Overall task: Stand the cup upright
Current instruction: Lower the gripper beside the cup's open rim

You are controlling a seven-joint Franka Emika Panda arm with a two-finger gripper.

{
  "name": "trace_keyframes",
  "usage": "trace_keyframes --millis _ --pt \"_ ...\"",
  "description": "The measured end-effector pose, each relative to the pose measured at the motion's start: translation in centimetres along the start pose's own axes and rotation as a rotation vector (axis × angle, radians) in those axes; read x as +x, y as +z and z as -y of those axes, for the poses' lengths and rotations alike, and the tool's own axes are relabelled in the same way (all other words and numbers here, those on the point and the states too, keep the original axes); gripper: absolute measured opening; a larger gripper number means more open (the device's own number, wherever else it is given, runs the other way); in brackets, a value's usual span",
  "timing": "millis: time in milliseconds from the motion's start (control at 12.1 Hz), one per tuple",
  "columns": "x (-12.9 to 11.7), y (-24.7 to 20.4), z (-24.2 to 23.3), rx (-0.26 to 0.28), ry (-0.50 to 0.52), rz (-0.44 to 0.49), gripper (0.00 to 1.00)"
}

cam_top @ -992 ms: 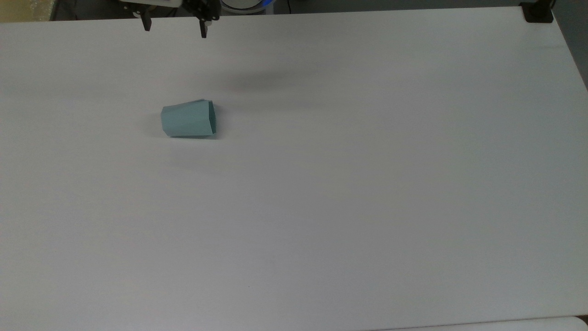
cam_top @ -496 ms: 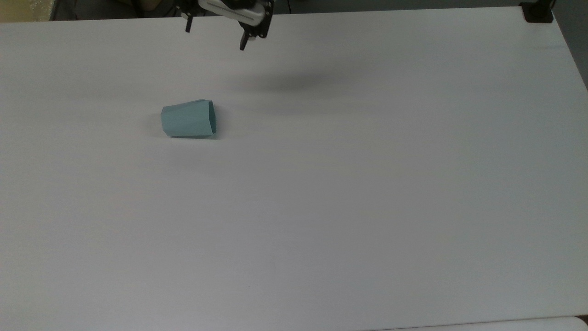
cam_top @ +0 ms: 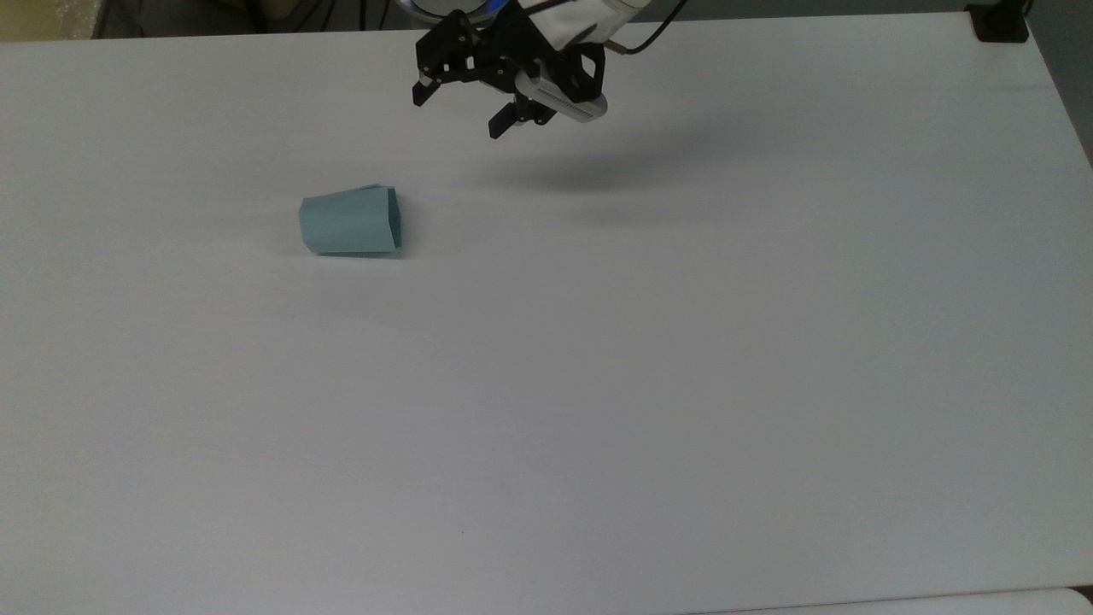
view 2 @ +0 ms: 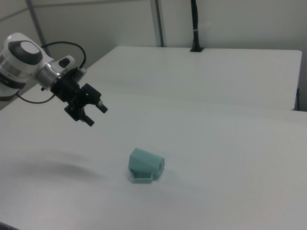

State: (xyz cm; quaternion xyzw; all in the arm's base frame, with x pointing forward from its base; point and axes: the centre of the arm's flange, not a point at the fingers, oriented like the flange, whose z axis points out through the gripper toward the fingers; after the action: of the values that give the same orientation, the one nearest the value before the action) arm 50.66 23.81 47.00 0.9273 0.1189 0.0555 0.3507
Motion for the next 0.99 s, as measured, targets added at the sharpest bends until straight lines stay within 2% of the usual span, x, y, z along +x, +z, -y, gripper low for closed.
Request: trace_keyframes --millis 248,413,579,992 --pt "0.0 2.9 2.9 -0.062 -0.055 0.036 0.99" --pt "0.5 6.4 6.5 -0.125 -0.074 0.077 0.99" --pt "0.7 8.4 8.7 -0.158 -0.094 0.101 0.97" --pt "1.2 9.8 9.1 -0.238 -0.038 0.07 1.0"
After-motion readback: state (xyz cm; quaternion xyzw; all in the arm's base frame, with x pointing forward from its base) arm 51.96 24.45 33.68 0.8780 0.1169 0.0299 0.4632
